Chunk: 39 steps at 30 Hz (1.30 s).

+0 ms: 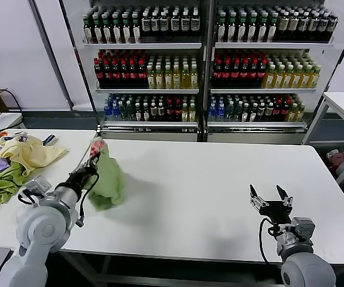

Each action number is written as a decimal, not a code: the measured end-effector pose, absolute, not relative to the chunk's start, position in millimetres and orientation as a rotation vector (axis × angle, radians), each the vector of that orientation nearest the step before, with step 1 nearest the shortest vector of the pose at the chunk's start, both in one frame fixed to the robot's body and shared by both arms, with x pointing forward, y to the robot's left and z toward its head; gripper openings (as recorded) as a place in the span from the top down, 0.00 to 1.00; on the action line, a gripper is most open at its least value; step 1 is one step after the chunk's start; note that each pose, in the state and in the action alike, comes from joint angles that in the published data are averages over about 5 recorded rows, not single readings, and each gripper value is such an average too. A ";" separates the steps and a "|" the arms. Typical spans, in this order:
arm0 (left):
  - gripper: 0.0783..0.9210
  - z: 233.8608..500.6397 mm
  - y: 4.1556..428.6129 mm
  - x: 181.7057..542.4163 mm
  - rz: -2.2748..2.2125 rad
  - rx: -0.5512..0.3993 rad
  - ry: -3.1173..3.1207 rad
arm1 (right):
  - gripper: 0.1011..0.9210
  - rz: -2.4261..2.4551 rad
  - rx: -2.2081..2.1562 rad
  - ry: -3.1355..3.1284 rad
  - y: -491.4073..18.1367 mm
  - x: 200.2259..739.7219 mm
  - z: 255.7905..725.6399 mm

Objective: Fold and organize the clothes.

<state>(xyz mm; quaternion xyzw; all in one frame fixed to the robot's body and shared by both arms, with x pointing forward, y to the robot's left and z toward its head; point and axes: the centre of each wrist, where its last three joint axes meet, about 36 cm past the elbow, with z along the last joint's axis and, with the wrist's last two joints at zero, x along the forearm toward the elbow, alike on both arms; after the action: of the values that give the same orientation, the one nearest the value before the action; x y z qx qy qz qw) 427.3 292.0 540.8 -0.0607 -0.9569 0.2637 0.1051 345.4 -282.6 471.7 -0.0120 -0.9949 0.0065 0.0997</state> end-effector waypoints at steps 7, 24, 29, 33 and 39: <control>0.95 521.1 235.1 442.1 0.748 -0.342 -2.752 | 0.12 0.017 -0.035 -2.945 -284.4 343.5 469.4; 0.73 437.5 39.3 473.6 0.290 -0.555 -2.721 | 0.12 -0.006 -0.015 -2.970 -284.4 344.1 477.0; 0.56 434.9 17.5 471.1 0.259 -0.570 -2.745 | 0.12 0.002 -0.002 -2.965 -282.6 345.3 477.4; 0.42 436.0 13.9 465.7 0.283 -0.575 -2.770 | 0.12 0.009 0.000 -2.962 -280.1 348.5 476.3; 0.21 440.2 35.4 450.6 0.339 -0.522 -2.826 | 0.12 -0.002 0.002 -2.952 -267.5 360.3 468.6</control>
<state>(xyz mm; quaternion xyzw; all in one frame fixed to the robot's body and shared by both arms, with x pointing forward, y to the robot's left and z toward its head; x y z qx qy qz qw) 450.6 35.4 440.2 -0.1791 -0.9691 0.1161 0.1237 360.3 -267.5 468.6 0.0008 -0.9955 -0.0006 0.0946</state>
